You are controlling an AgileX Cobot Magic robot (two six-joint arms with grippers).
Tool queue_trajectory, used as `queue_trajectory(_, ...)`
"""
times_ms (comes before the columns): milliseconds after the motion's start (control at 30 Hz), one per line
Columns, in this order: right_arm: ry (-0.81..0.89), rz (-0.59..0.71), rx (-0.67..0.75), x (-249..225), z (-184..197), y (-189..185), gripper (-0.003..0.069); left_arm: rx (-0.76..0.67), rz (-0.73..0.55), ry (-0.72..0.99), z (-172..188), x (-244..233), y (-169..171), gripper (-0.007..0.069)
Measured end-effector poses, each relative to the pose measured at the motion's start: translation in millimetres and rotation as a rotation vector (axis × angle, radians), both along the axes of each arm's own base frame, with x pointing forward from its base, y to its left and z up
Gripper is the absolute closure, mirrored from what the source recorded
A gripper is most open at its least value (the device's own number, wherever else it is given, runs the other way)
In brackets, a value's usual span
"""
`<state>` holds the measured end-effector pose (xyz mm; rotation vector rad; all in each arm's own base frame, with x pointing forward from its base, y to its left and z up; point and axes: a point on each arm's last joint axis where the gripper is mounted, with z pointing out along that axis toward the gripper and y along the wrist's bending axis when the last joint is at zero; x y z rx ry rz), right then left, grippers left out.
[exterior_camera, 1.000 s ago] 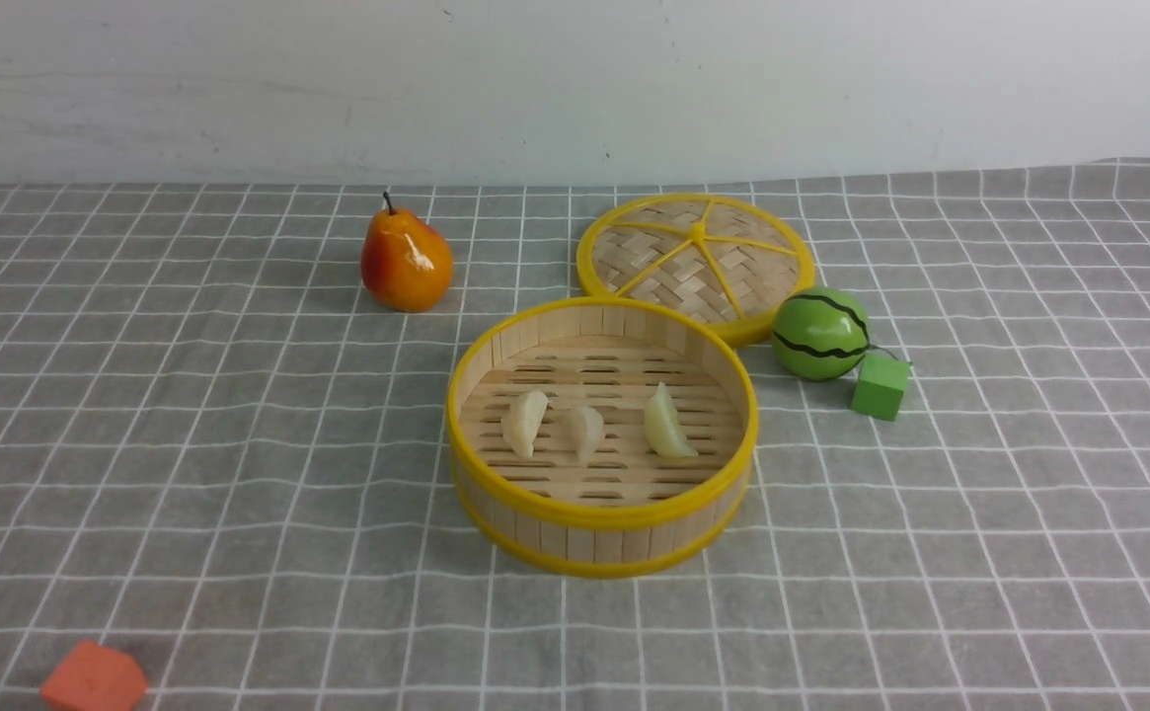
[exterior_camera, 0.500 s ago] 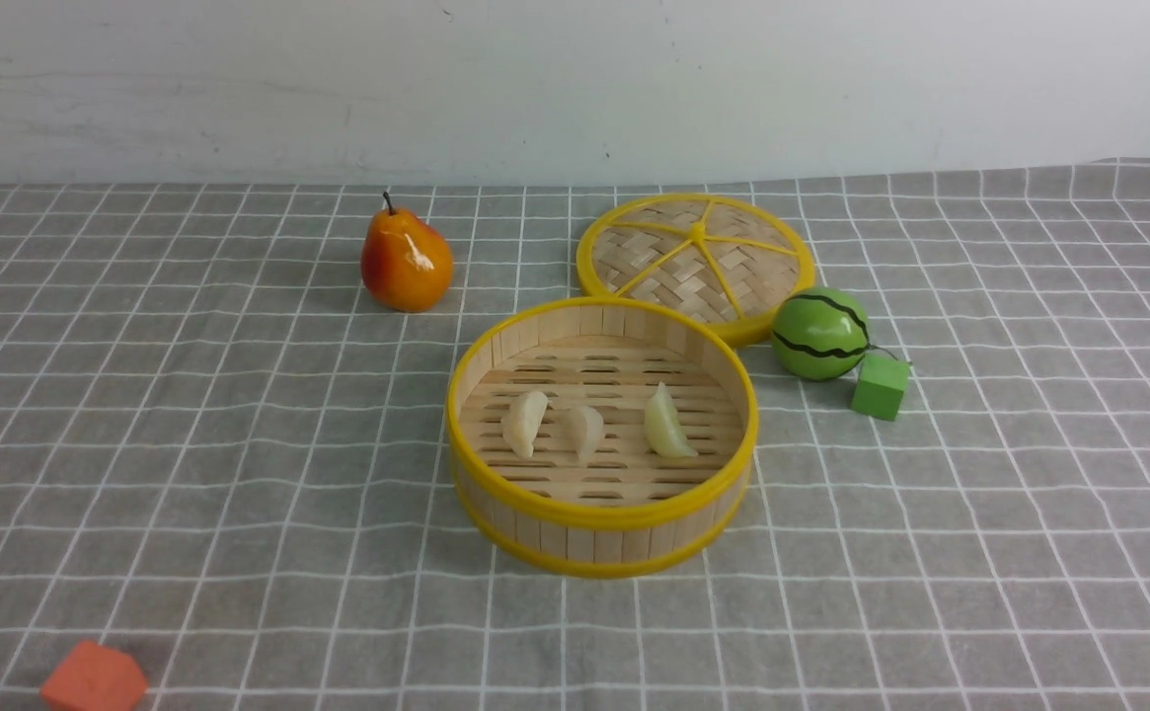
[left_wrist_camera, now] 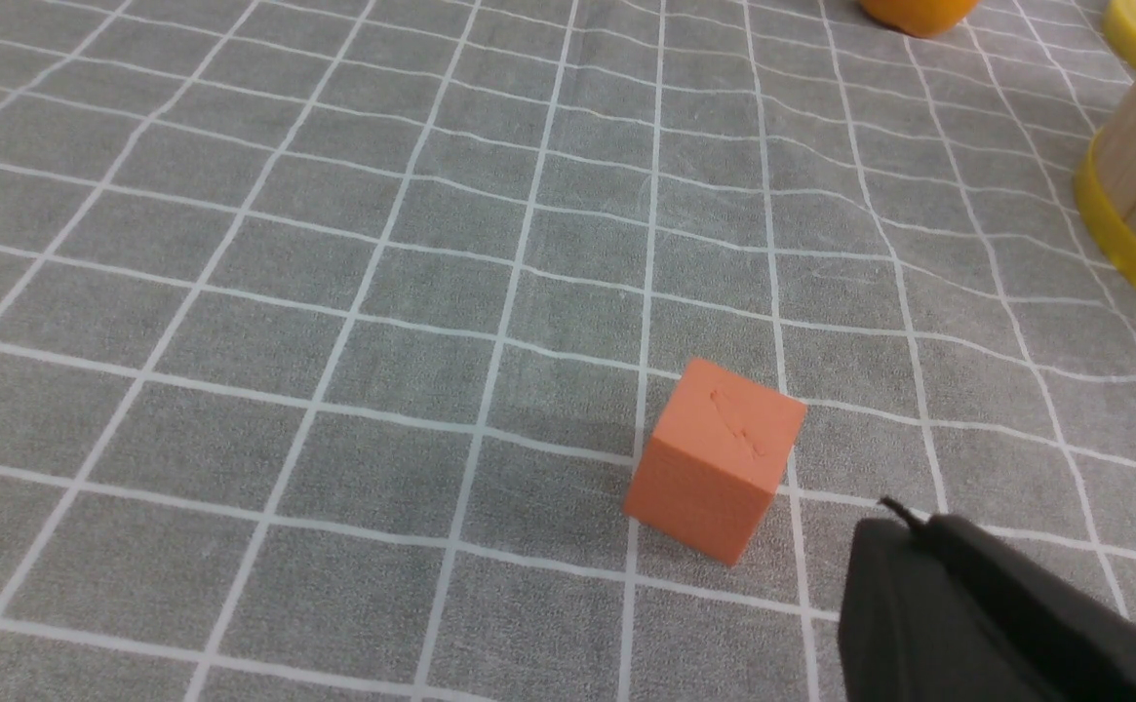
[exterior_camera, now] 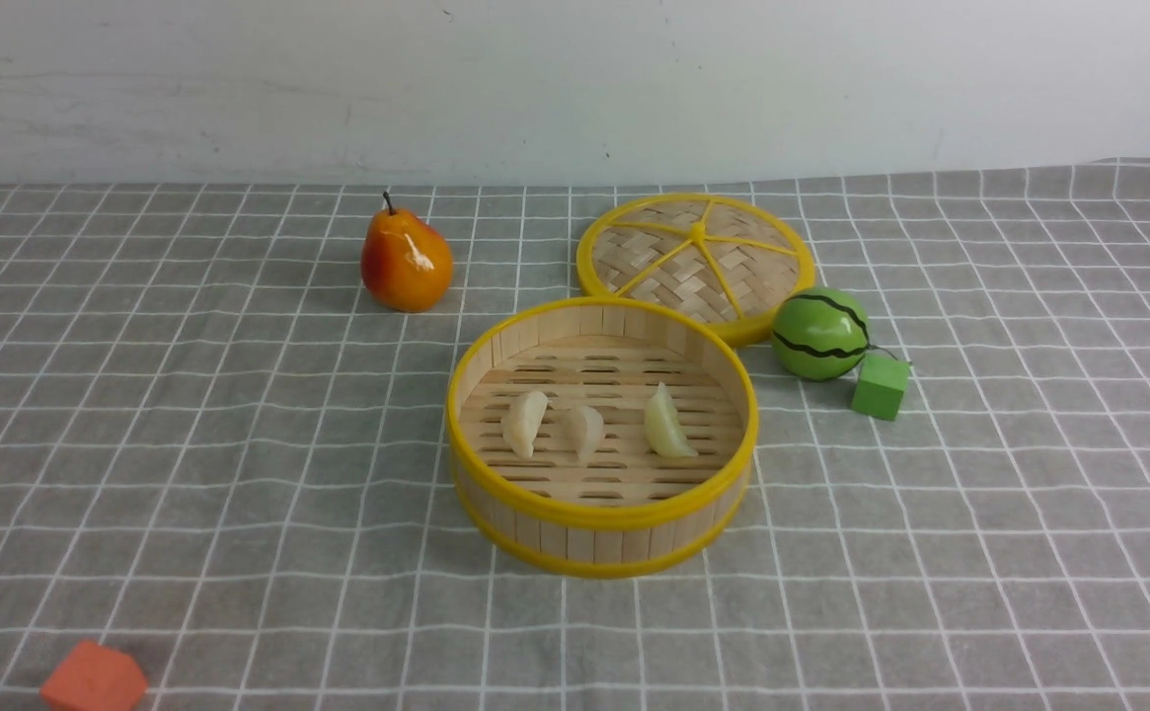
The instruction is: Put the dumplings into the steamer on the table with the grey tablecloth.
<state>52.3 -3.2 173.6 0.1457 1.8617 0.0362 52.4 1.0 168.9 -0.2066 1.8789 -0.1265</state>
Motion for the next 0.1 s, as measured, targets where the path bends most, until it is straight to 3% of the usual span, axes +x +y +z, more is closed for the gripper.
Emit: queue_trajectory(100, 0.000, 0.000, 0.000, 0.0, 0.0, 0.0, 0.0530, 0.000, 0.000, 0.000, 0.0, 0.0, 0.0, 0.0608)
